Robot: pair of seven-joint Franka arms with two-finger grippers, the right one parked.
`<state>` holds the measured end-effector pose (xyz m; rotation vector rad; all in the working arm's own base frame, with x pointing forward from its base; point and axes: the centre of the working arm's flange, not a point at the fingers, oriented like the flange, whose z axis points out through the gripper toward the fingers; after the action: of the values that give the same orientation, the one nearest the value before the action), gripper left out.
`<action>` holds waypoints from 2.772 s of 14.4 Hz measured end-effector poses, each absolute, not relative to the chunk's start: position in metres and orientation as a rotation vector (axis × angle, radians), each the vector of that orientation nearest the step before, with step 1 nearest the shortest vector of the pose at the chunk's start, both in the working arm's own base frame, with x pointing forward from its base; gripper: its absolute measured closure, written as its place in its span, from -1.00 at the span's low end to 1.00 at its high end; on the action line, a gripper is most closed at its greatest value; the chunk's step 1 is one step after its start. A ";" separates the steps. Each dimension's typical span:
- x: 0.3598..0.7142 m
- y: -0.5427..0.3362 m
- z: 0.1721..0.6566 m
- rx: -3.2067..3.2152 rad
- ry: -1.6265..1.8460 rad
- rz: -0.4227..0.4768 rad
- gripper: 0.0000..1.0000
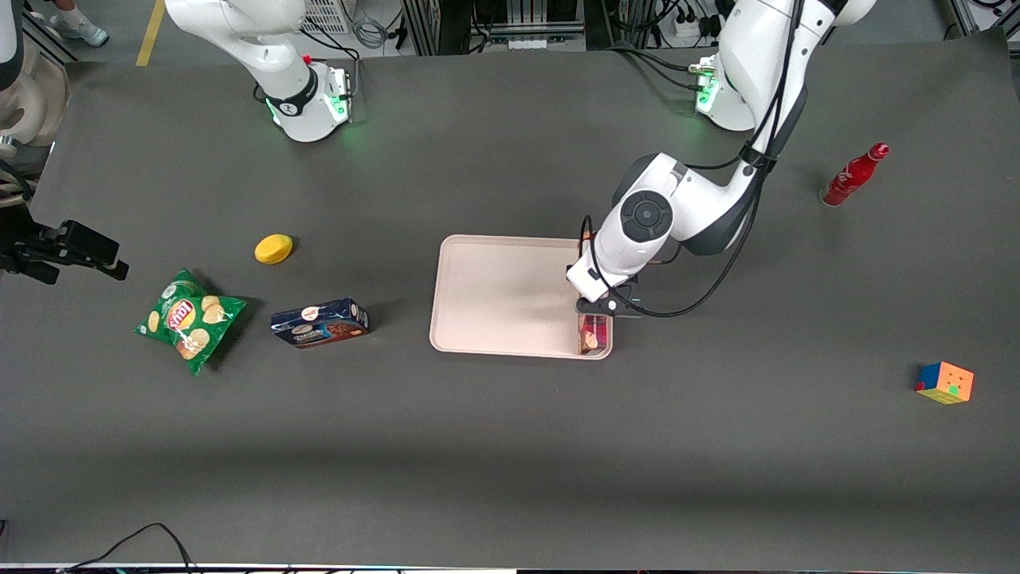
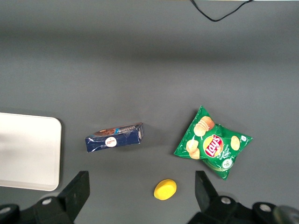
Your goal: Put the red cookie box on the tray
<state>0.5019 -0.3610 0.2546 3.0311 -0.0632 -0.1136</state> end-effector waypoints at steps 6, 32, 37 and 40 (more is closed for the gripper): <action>0.497 -0.357 0.248 3.026 -0.064 -0.073 0.61; 0.622 -0.132 0.522 3.131 -0.045 0.092 -1.00; 0.592 -0.035 0.589 3.155 -0.009 0.046 -1.00; 0.577 -0.029 0.615 3.151 0.007 0.078 -1.00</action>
<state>0.5768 -0.0287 0.6147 3.1514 0.0071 0.0784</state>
